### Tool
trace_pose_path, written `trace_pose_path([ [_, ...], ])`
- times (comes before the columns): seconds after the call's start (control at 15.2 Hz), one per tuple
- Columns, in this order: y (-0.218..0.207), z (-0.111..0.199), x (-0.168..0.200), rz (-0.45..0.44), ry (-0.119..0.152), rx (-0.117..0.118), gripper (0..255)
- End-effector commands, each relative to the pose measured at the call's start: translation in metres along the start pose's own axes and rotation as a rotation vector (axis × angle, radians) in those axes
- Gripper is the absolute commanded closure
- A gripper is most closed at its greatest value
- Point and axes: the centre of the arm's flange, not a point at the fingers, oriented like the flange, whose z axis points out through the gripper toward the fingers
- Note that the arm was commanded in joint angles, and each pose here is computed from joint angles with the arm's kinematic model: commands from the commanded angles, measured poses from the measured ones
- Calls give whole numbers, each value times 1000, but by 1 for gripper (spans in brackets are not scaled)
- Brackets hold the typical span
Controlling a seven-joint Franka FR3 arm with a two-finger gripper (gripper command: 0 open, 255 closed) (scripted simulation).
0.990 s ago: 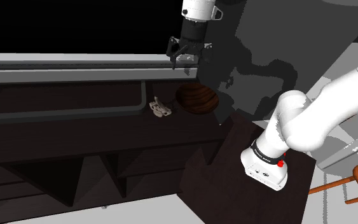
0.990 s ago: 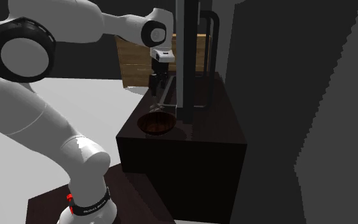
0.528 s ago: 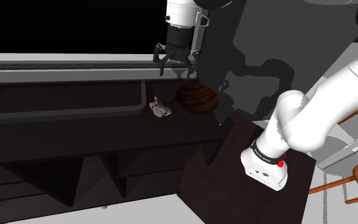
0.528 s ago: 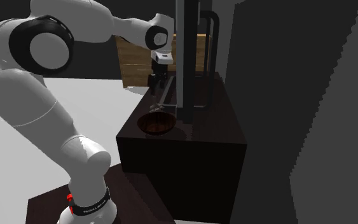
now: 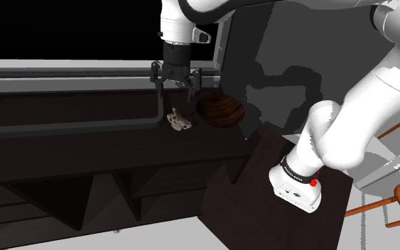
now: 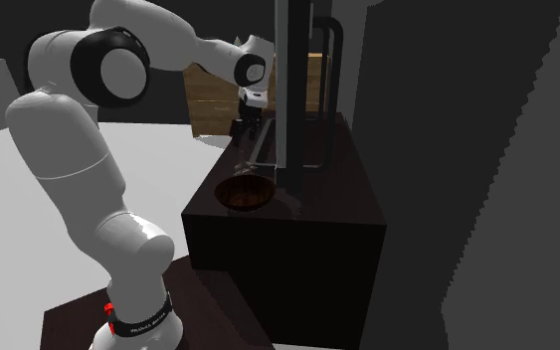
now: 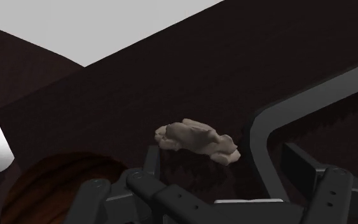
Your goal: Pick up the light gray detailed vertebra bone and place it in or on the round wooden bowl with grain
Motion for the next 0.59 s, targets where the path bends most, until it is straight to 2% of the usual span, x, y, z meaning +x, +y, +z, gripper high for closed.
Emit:
trace_pose_path([
  [0.0, -1, 10, 0, 1, -1, 0, 0],
  [0.2, -1, 29, 0, 1, -1, 0, 0],
  [0.53, -1, 29, 0, 1, -1, 0, 0],
])
